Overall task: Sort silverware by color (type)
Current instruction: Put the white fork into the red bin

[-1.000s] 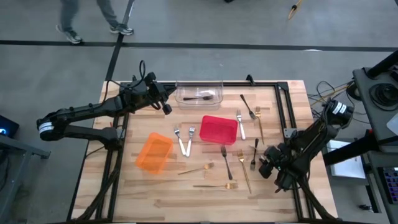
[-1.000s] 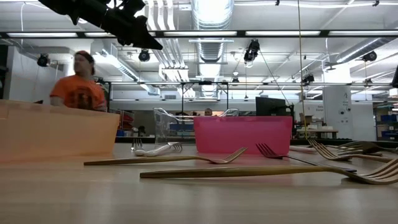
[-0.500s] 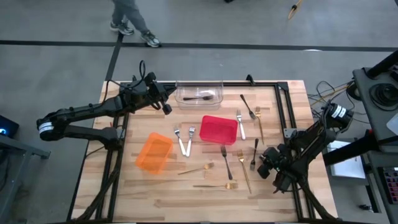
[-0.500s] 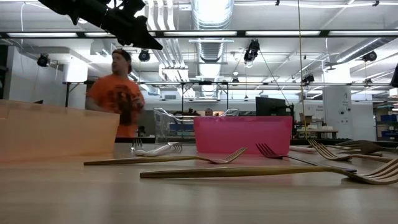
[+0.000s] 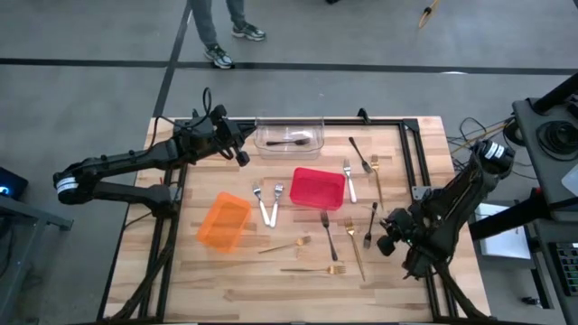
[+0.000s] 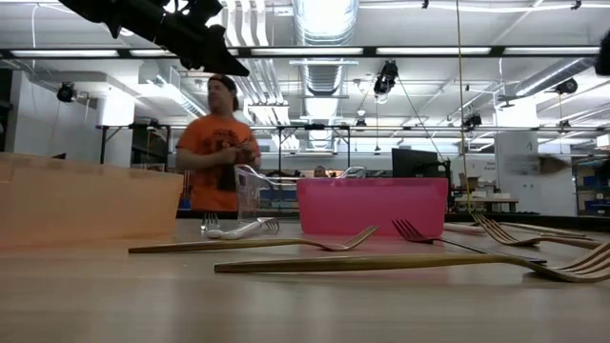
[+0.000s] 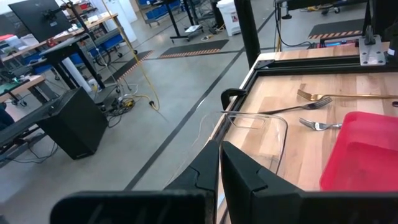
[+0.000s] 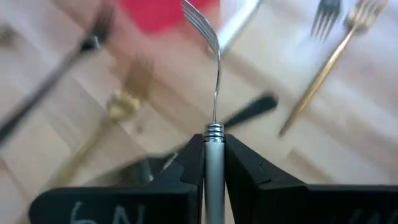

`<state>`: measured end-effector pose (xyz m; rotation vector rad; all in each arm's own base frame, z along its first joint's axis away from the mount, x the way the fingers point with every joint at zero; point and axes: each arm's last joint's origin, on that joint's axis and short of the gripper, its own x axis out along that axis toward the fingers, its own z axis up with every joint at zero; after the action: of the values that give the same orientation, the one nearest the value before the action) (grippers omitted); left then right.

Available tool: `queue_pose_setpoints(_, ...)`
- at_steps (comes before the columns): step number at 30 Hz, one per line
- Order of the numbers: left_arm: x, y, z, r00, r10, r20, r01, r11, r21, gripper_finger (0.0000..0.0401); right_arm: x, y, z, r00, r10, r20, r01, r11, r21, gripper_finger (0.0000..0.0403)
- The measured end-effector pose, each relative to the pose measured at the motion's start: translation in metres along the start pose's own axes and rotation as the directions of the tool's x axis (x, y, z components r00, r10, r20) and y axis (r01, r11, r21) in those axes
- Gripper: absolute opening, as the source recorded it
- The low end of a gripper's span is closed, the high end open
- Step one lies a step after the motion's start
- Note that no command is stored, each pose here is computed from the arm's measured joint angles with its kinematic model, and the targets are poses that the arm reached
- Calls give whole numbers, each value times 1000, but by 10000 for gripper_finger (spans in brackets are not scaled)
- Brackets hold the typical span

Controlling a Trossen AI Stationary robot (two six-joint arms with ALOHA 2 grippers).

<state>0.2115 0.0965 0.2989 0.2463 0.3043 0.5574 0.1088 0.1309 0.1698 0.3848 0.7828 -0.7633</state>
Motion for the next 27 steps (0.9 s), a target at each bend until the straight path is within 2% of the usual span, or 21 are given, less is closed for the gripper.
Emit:
queue_pose_setpoints(6,0,0,0,1000,0,1,0,1000,0,0,-13,4,41,984,72,161,-81,995,54,30)
queue_pose_setpoints(9,0,0,0,1000,0,1,0,1000,3,0,-13,6,61,983,65,173,-72,997,36,30)
queue_pose_setpoints(15,0,0,0,1000,0,1,0,1000,22,0,-7,11,103,969,117,218,-121,993,9,30)
queue_pose_setpoints(23,0,0,0,1000,-1,-2,1,1000,27,0,13,13,154,951,243,194,-236,970,-58,30)
queue_pose_setpoints(27,0,0,0,1000,-2,-2,2,999,41,0,30,9,173,941,306,142,-300,952,-62,30)
